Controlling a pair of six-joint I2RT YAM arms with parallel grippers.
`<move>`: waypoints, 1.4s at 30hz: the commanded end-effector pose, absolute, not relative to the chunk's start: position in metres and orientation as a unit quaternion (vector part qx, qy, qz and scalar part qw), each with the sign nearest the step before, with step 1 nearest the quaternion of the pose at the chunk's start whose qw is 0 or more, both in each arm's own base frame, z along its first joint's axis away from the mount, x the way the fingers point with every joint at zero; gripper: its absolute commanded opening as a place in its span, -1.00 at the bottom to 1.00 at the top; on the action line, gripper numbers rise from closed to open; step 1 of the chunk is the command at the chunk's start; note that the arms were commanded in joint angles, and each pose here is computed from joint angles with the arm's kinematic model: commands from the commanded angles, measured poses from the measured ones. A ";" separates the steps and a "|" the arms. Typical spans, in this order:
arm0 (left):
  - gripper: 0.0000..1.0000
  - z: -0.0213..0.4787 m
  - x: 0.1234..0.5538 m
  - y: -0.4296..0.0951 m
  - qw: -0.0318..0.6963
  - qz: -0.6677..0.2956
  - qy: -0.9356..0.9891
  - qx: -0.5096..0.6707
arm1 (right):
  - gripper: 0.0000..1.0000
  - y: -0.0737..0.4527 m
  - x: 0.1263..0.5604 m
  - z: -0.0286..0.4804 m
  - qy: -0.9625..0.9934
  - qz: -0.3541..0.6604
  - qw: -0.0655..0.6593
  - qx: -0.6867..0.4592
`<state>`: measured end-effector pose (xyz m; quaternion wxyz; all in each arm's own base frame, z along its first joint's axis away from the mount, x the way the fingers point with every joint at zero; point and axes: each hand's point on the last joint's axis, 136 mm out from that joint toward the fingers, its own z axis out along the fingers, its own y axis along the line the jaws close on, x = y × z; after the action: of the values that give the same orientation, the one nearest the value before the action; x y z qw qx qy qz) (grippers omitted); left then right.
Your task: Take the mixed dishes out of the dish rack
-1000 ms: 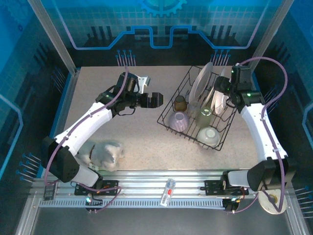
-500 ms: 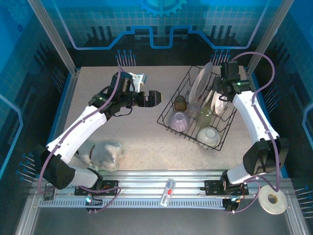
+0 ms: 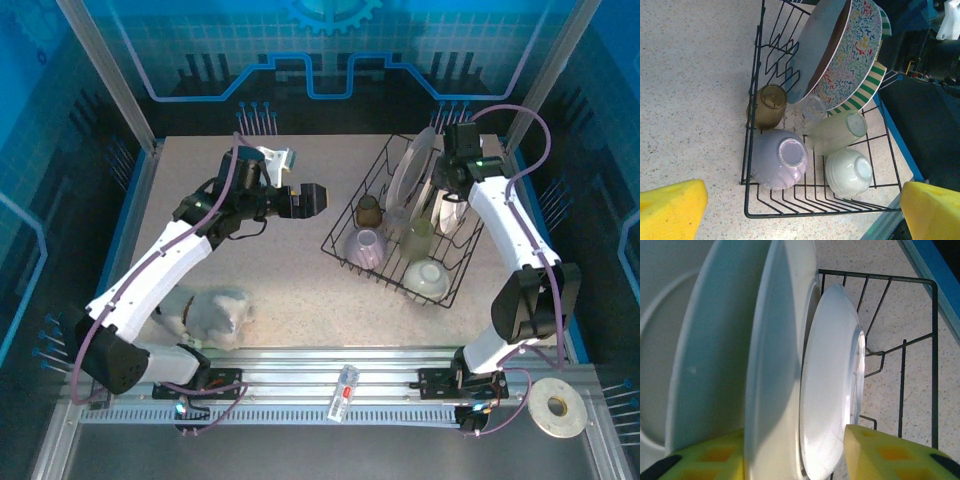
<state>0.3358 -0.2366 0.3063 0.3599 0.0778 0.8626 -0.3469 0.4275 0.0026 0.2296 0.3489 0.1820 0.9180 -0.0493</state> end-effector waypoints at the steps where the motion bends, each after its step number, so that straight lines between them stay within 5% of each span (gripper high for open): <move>1: 0.98 0.322 0.329 -0.239 0.370 -0.362 0.852 0.085 | -0.14 0.001 0.429 0.235 0.915 -0.069 0.352 0.187; 23: 0.99 0.338 0.319 -0.237 0.382 -0.374 0.840 0.094 | -1.00 -0.001 0.430 0.252 0.902 -0.090 0.373 0.197; 42: 0.99 0.352 0.309 -0.245 0.380 -0.411 0.822 0.108 | -1.00 -0.015 0.416 0.304 0.879 -0.116 0.419 0.195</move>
<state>0.3193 -0.2427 0.3356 0.3741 0.1033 0.8355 -0.3889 0.4168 -0.0125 0.2470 0.3536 0.2036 0.9053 -0.1180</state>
